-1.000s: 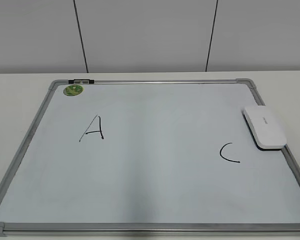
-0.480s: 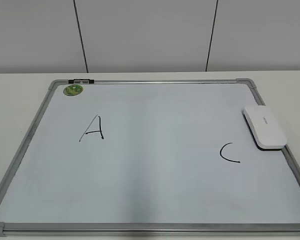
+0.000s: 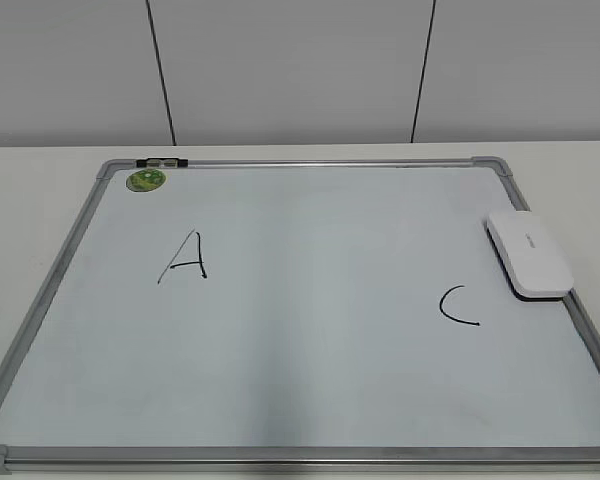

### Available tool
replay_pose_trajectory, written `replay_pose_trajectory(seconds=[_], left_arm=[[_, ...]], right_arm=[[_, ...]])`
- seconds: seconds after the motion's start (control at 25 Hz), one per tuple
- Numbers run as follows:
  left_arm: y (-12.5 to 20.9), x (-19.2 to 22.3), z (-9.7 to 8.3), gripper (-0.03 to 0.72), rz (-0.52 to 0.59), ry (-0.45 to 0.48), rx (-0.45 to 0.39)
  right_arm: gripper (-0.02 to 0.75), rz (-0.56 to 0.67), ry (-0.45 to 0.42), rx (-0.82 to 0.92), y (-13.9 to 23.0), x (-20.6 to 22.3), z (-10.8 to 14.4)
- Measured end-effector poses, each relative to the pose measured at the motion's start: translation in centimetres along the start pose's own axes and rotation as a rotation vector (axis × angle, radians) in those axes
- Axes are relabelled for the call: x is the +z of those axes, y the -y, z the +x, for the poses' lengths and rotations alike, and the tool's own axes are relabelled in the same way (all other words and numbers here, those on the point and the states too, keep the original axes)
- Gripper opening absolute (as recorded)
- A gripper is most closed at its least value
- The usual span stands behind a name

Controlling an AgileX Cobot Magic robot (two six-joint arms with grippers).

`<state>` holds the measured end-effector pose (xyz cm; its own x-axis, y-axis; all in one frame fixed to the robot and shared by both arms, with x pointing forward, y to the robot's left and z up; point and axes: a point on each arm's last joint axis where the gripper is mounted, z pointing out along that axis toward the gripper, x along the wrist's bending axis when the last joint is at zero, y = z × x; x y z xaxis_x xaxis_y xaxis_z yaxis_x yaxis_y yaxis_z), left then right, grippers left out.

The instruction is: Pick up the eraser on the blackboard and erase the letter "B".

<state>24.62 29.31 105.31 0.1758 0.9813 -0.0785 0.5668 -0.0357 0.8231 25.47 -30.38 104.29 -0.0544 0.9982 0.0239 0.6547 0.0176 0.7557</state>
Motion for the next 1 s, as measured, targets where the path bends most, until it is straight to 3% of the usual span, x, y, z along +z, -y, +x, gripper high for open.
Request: replay_pose_trajectory(seconds=[0.52, 1.0], left_arm=[[0.8, -1.1, -0.1, 0.532, -0.104, -0.111, -0.063], [0.8, -1.1, -0.1, 0.532, -0.104, -0.113, -0.064]], right_arm=[[0.587, -0.169, 0.081, 0.088, 1.6, -1.9, -0.2], [0.587, -0.171, 0.081, 0.088, 1.6, -2.0, -0.2]])
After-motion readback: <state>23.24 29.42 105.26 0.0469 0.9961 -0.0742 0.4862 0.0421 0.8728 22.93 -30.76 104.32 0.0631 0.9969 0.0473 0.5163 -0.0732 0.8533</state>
